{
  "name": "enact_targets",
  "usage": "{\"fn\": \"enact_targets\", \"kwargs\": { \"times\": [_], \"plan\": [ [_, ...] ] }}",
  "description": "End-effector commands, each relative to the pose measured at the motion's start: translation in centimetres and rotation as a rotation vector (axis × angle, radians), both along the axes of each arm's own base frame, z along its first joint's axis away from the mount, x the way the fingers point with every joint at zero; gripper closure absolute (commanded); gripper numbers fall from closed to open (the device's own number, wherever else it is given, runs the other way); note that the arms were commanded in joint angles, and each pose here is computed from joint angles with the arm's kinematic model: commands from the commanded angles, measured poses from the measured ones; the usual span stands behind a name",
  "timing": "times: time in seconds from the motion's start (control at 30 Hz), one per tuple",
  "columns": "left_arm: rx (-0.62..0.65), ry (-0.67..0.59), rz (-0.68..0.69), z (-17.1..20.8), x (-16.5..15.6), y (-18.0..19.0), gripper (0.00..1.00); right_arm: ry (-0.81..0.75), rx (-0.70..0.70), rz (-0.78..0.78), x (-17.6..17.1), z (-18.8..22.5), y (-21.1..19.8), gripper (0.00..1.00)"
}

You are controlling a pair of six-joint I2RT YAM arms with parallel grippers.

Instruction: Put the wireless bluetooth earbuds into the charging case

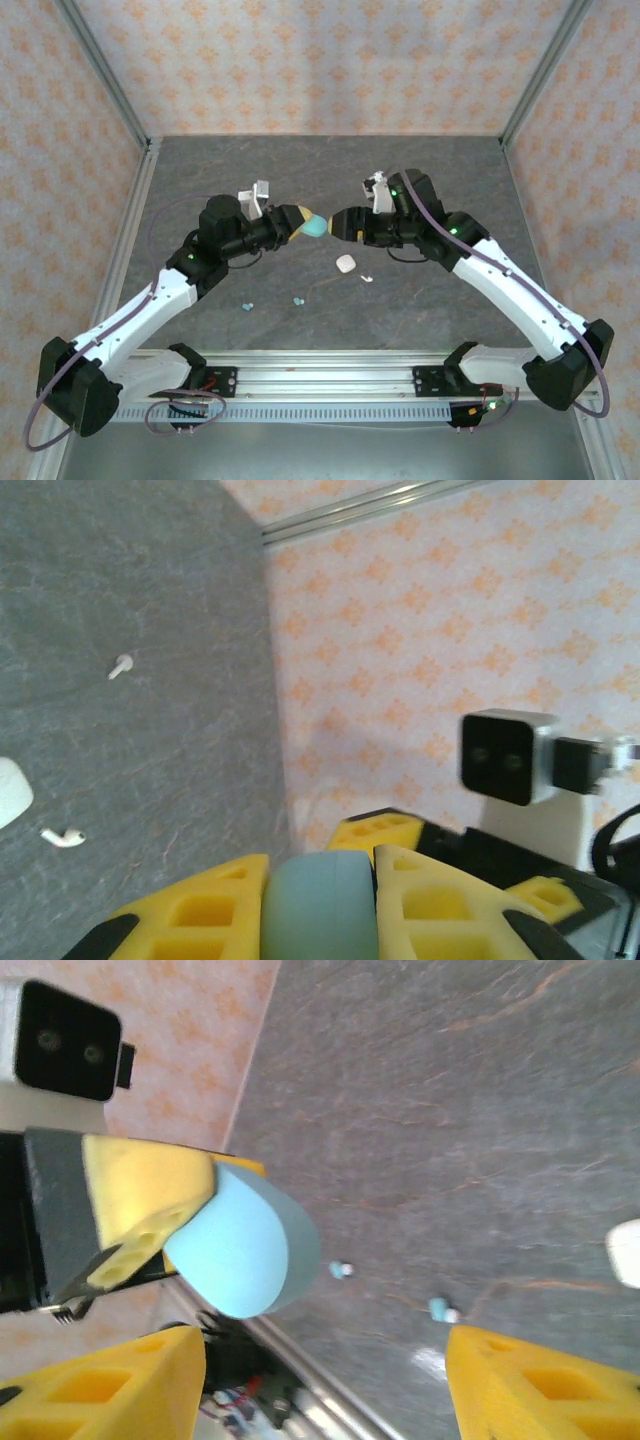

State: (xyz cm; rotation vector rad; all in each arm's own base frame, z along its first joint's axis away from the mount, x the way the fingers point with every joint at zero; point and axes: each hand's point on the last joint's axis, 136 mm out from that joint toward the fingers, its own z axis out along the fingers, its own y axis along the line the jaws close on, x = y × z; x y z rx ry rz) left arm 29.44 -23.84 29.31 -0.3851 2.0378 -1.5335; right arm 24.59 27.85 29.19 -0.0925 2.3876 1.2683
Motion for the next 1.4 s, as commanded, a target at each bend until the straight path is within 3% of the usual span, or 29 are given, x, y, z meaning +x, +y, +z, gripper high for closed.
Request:
{"fn": "enact_targets", "kwargs": {
  "times": [0.0,0.2,0.73,1.2,1.37],
  "plan": [
    [-0.070,-0.062,0.048,2.7,0.5,0.6,0.88,0.035,0.225,-0.067,1.4,3.8,1.5,0.41],
    [-0.109,-0.069,0.068,3.4,0.7,0.7,0.88,0.078,0.384,-0.073,2.2,5.1,2.9,0.44],
    [-0.164,-0.065,0.106,3.9,1.1,1.0,0.88,0.128,0.441,-0.062,1.9,4.1,4.0,0.50],
    [-0.162,-0.057,0.113,3.7,1.2,0.9,0.88,0.151,0.490,-0.034,2.1,4.2,5.0,0.61],
    [-0.136,-0.055,0.117,3.4,1.2,1.0,0.87,0.141,0.500,-0.026,2.0,4.6,5.0,0.72]
  ]
}}
